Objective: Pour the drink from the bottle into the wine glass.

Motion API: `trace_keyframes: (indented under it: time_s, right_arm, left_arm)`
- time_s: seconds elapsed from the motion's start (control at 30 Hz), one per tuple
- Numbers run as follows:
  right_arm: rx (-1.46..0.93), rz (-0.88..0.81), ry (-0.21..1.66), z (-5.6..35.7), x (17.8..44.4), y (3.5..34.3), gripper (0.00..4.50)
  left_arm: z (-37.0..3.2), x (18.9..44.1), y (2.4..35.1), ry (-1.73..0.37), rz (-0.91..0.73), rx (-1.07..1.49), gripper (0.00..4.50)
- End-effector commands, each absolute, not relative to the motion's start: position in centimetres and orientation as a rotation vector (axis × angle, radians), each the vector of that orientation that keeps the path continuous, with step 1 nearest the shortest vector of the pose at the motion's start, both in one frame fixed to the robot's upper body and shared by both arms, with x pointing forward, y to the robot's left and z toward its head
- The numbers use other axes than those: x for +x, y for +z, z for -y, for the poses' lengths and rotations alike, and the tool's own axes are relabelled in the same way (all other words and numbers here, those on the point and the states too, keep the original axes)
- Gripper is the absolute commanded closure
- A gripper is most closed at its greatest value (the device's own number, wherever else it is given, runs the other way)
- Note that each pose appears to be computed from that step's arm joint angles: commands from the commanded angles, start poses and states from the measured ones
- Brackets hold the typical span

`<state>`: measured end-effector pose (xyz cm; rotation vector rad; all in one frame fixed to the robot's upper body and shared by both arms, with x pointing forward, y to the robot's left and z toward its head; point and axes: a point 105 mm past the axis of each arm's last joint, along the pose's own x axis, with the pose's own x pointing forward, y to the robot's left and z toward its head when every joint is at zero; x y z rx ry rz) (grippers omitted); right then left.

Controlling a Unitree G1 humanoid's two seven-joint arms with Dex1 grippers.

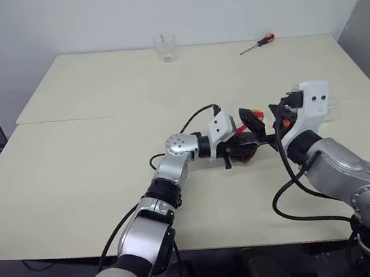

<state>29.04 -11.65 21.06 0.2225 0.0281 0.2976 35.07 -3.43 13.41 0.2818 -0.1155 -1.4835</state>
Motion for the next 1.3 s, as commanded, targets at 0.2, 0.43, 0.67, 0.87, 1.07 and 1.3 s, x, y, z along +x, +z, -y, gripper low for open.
trace_keyframes:
  time_s: [0.2, 0.43, 0.67, 0.87, 1.07, 1.3]
  right_arm:
    - [0.224, 0.020, 0.272, 12.8, 28.0, 22.0, 0.00]
    - [0.244, 0.041, 0.311, 12.3, 27.3, 22.4, 0.37]
    - [0.253, 0.052, 0.362, 11.3, 26.9, 22.7, 2.59]
    - [0.257, 0.067, 0.375, 11.2, 26.8, 23.1, 3.26]
    - [0.299, 0.129, 0.444, 10.9, 26.3, 24.3, 3.26]
    - [0.136, 0.072, 0.683, 10.5, 25.7, 23.0, 3.26]
  left_arm:
    - [3.6, 35.3, 15.5, -1.483, 0.194, 0.299, 3.66]
    - [3.7, 35.1, 15.4, -1.490, 0.196, 0.302, 3.66]
    - [3.7, 35.1, 15.4, -1.491, 0.195, 0.304, 3.68]
    - [3.7, 35.1, 15.4, -1.491, 0.194, 0.302, 3.68]
    - [3.7, 35.0, 15.3, -1.496, 0.191, 0.299, 3.68]
    - [4.1, 34.7, 15.3, -1.515, 0.191, 0.296, 3.68]
